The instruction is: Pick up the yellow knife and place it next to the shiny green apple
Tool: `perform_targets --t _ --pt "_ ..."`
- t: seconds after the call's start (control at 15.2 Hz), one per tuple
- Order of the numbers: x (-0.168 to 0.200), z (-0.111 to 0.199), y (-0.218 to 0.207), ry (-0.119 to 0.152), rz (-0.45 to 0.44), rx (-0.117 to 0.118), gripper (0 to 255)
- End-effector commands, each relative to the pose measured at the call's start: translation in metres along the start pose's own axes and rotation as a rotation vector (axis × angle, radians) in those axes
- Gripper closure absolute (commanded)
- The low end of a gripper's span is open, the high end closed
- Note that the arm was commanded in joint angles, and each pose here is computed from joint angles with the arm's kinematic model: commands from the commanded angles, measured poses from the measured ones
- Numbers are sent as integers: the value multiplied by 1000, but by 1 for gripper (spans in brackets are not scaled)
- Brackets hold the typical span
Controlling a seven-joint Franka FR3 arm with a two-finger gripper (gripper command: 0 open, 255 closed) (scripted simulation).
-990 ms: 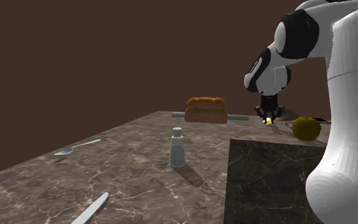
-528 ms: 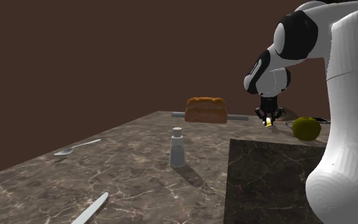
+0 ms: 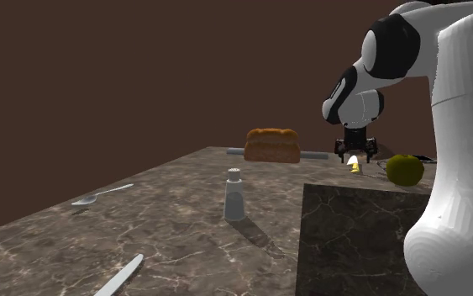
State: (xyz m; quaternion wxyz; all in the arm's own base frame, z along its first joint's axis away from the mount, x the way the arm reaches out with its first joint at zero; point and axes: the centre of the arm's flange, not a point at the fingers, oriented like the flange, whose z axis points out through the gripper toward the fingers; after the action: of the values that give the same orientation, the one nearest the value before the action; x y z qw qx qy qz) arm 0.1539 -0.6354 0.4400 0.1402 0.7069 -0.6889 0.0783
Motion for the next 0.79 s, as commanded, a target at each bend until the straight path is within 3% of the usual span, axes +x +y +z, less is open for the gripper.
perform_targets --t 0.0,0.2,0.73 --pt "0 -13 0 0 0 0 0" --pt "0 -50 0 0 0 0 0" --pt "0 -50 0 0 0 0 0"
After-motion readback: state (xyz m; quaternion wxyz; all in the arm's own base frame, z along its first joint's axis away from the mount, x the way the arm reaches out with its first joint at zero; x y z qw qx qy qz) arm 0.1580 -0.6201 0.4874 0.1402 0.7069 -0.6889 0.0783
